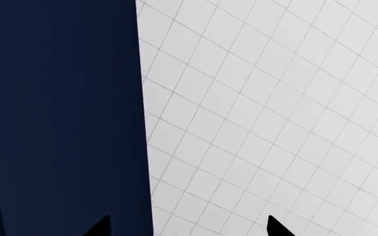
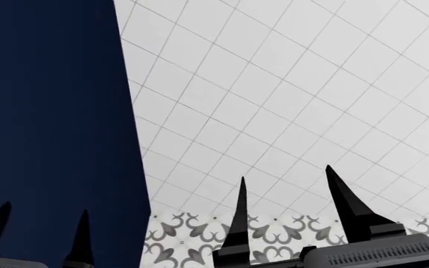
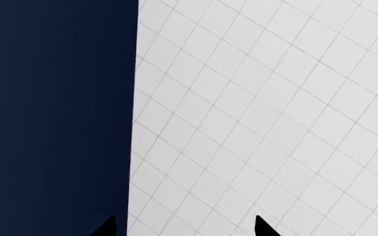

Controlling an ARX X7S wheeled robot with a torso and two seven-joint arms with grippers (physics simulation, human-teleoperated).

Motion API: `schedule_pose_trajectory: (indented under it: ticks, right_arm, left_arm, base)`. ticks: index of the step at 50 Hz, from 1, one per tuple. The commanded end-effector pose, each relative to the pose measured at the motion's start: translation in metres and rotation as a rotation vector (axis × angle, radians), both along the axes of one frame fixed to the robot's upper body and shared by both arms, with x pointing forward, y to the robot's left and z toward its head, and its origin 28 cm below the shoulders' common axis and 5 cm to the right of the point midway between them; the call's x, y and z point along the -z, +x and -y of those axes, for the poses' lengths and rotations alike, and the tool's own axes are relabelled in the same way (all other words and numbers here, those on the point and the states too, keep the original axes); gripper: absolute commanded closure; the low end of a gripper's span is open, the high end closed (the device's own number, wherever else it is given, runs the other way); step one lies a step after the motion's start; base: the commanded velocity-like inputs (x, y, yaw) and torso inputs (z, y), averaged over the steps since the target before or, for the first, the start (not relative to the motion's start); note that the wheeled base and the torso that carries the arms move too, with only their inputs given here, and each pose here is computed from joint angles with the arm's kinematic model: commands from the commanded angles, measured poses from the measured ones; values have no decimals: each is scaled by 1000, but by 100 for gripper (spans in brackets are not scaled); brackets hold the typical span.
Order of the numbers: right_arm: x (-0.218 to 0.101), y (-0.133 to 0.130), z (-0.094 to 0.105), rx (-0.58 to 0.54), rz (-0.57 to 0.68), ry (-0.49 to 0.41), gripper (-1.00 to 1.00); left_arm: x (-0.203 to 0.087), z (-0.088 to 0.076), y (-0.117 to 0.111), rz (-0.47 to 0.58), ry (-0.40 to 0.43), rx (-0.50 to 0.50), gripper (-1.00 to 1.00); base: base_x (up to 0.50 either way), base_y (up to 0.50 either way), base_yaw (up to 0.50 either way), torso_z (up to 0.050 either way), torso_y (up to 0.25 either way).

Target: Close the fridge doors

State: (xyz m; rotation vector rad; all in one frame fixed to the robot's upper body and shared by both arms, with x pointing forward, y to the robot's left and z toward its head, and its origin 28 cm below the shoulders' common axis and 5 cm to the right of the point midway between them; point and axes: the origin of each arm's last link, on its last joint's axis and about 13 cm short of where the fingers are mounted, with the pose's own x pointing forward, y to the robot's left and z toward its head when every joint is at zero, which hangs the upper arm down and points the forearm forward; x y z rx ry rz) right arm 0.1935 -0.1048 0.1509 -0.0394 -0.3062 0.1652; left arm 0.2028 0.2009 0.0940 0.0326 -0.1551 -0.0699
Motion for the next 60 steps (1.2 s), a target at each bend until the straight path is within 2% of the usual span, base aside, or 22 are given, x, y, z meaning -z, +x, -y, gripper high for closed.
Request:
schedule_pose_trajectory:
  ticks: [1, 6, 12, 27, 41, 42, 43, 45, 51, 53, 54, 58, 59, 60]
  right_arm:
    - [0, 0, 0, 2, 1, 2, -100]
    - [0, 0, 1, -2, -4, 28, -100]
    - [1, 0, 0, 3, -4, 3, -100]
    - [0, -2, 0, 5, 2, 2, -100]
    - [-2, -3, 0, -4, 20, 16, -100]
    - [-2, -3, 0, 1, 20, 15, -100]
    - [-3, -3, 1, 1, 22, 18, -100]
    - [-3, -4, 1, 3, 24, 15, -100]
    - [-4, -3, 1, 0, 29, 18, -100]
    - [-5, -2, 0, -8, 30, 18, -100]
    - [-5, -2, 0, -10, 34, 18, -100]
    - [-5, -1, 1, -7, 34, 18, -100]
    - [-4, -2, 1, -6, 33, 18, -100]
    - [-4, -2, 1, -6, 32, 19, -100]
  left_arm:
    - [0, 0, 0, 3, -3, -1, -100]
    - [0, 0, 0, 5, -4, -2, -100]
    - [0, 0, 0, 5, -4, -1, -100]
    - [0, 0, -1, 4, -3, -1, -100]
    - [-1, -1, -2, 15, -5, -20, -100]
    - [-3, -3, -3, 31, -45, -50, -100]
    - [-5, -5, -8, 12, -57, -11, -100]
    - [-3, -6, -12, 8, -51, -27, -100]
    - [3, -17, -49, -19, -63, -38, -100]
    - [0, -25, -57, -24, -91, -82, -100]
    - [-2, -29, -62, -38, -107, -68, -100]
    - [3, -37, -71, -72, -102, -99, -100]
    - [4, -39, -73, -67, -78, -128, -100]
    - [4, -43, -75, -79, -94, -154, -100]
  base:
    - [0, 70, 0, 0, 0]
    - [0, 21, 0, 0, 0]
    - [0, 0, 0, 0, 0]
    - [245, 0, 0, 0, 1]
    - [18, 2, -5, 0, 0]
    - [0, 3, -7, 0, 0]
    - [14, 0, -6, 0, 0]
    - [0, 1, -2, 0, 0]
    - [0, 0, 0, 0, 0]
    - [0, 0, 0, 0, 0]
    - [0, 0, 0, 0, 0]
    - [0, 0, 0, 0, 0]
    - [0, 0, 0, 0, 0]
    - [0, 0, 0, 0, 0]
